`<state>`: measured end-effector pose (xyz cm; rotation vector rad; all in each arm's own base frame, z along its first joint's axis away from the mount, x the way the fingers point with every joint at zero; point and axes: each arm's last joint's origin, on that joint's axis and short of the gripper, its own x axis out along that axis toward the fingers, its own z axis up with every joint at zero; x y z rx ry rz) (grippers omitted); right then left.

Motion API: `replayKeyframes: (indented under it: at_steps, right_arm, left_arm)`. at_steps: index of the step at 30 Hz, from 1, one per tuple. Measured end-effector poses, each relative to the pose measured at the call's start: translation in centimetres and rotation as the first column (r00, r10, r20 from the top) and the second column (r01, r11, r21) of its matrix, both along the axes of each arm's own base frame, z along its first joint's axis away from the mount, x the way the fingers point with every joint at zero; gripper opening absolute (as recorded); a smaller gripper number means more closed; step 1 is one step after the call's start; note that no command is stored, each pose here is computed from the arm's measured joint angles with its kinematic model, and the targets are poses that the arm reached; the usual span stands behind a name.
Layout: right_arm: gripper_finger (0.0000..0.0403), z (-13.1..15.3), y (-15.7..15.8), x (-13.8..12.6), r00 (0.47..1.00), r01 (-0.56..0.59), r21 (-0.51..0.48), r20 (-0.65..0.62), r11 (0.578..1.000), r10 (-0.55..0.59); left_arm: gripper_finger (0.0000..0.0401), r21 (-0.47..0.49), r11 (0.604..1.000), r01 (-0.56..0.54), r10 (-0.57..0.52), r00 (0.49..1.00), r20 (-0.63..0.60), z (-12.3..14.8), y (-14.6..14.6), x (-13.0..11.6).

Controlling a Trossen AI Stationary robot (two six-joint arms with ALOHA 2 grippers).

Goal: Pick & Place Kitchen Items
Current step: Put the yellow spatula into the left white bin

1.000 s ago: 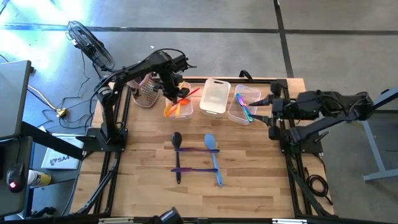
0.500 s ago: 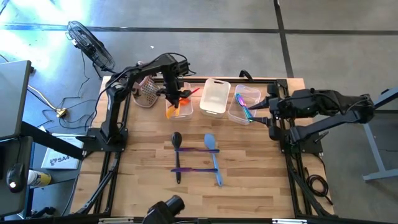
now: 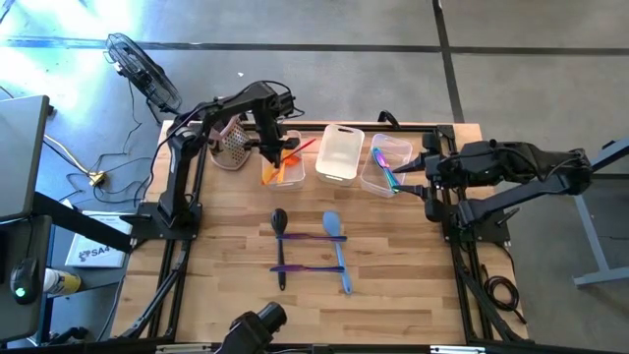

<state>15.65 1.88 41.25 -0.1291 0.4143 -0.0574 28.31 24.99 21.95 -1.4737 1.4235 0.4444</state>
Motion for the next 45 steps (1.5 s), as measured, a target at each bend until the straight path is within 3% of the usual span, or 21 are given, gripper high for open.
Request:
replayKeyframes:
  at_steps: [10,34,45]
  right_arm:
    - [0.0160,0.0,0.0,0.0,1.000,0.002,-0.002,0.001,1.000,-0.002]
    - [0.0160,-0.2,0.1,0.5,1.000,-0.003,-0.002,-0.016,1.000,0.003]
    - [0.0160,-0.3,0.1,0.5,1.000,-0.004,-0.003,-0.023,1.000,0.004]
  left_arm:
    - [0.0004,-0.085,0.996,0.012,-0.014,0.999,-0.030,-2.3,0.3,0.4]
    - [0.0006,-0.024,0.999,0.023,-0.023,1.000,0.002,-2.6,0.7,0.7]
    - [0.0049,-0.010,1.000,0.009,-0.009,1.000,0.005,-2.7,0.9,0.9]
